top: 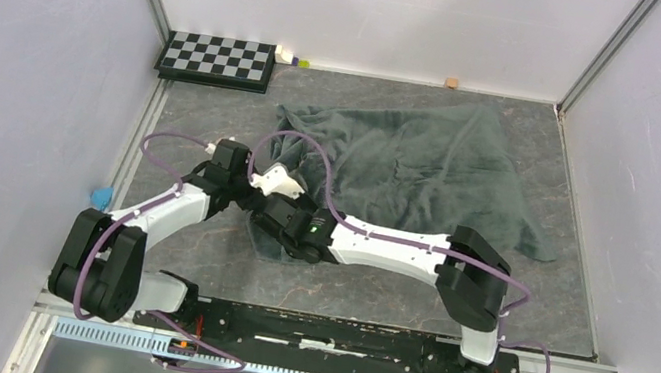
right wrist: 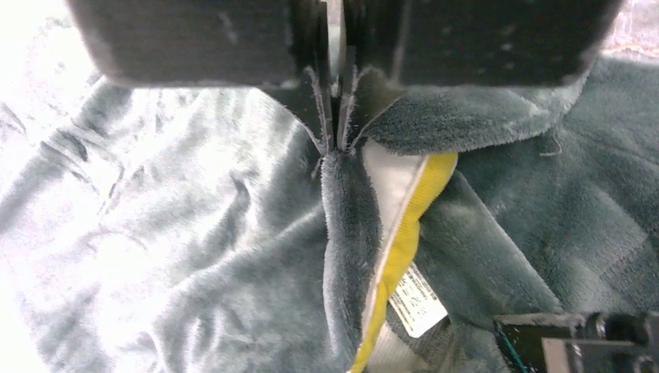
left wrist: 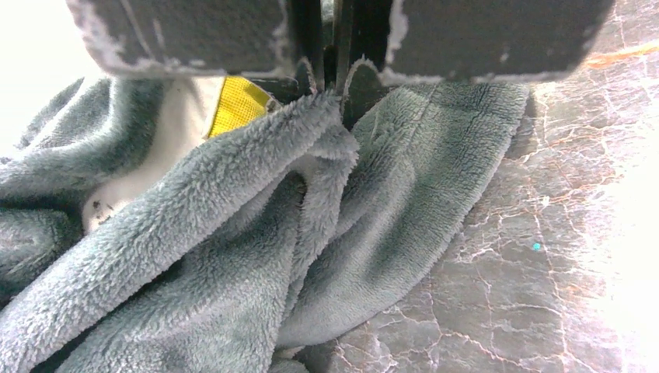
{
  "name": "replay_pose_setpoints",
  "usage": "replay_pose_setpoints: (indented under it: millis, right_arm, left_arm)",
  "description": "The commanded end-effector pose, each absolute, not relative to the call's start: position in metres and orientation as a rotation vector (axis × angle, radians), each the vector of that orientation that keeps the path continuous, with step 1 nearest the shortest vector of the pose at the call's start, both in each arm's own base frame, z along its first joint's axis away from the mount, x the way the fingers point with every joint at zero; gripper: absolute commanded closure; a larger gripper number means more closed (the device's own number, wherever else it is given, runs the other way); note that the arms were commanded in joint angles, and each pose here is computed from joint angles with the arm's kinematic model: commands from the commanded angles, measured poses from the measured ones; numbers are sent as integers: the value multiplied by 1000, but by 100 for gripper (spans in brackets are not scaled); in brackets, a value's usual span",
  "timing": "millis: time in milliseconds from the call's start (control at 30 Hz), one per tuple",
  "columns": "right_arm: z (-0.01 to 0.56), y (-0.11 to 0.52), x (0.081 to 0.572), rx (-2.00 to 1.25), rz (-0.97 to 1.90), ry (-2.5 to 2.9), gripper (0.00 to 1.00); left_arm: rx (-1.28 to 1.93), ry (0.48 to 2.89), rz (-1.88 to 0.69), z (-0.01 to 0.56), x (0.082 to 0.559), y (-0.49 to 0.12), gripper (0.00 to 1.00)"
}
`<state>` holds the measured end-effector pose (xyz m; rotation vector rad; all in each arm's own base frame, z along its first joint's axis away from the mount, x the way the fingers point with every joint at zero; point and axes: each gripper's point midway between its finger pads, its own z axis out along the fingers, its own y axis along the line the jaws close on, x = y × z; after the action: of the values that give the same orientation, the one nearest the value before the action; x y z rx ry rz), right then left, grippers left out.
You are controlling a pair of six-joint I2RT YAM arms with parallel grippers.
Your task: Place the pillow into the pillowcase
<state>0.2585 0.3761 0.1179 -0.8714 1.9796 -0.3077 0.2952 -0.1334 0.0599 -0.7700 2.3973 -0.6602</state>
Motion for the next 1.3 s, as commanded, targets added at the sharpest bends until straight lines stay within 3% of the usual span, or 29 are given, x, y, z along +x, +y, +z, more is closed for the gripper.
replay_pose_setpoints:
  millis: [0, 167, 367, 500, 567, 700, 767, 867, 1000, 1133, 1267]
  right_arm:
    - [163, 365, 255, -734, -186, 1969, 99]
    - [164, 330, 241, -697, -184, 2008, 100]
    - [81, 291, 216, -721, -190, 2157, 100]
    - [58, 298, 207, -742, -74, 2188, 99]
    - [71, 305, 209, -735, -50, 2158, 91]
    - [123, 325, 219, -721, 17, 2058, 60]
    - [154, 340, 223, -724, 74, 2000, 51]
    - [201, 371, 223, -752, 191, 1907, 43]
    - [222, 411, 219, -834, 319, 1849, 40]
    - [203, 442, 212, -940, 397, 1849, 39]
    - [171, 429, 228, -919, 308, 1924, 36]
  left_arm:
    - [-781, 2359, -716, 68, 299, -136, 98]
    - [-728, 2373, -712, 70, 296, -136, 98]
    - [-645, 2338, -693, 106, 297, -132, 98]
    - [-615, 2345, -684, 111, 293, -131, 98]
    - [-601, 2358, -692, 107, 291, -133, 97]
    - [-558, 2369, -723, 105, 289, -138, 98]
    - [-540, 2365, -733, 107, 289, -139, 98]
    - [-522, 2363, -734, 109, 290, -140, 98]
    - [-519, 2368, -742, 108, 290, -141, 98]
    - [-519, 2366, -744, 109, 289, -141, 98]
    - [-523, 2367, -733, 111, 288, -140, 98]
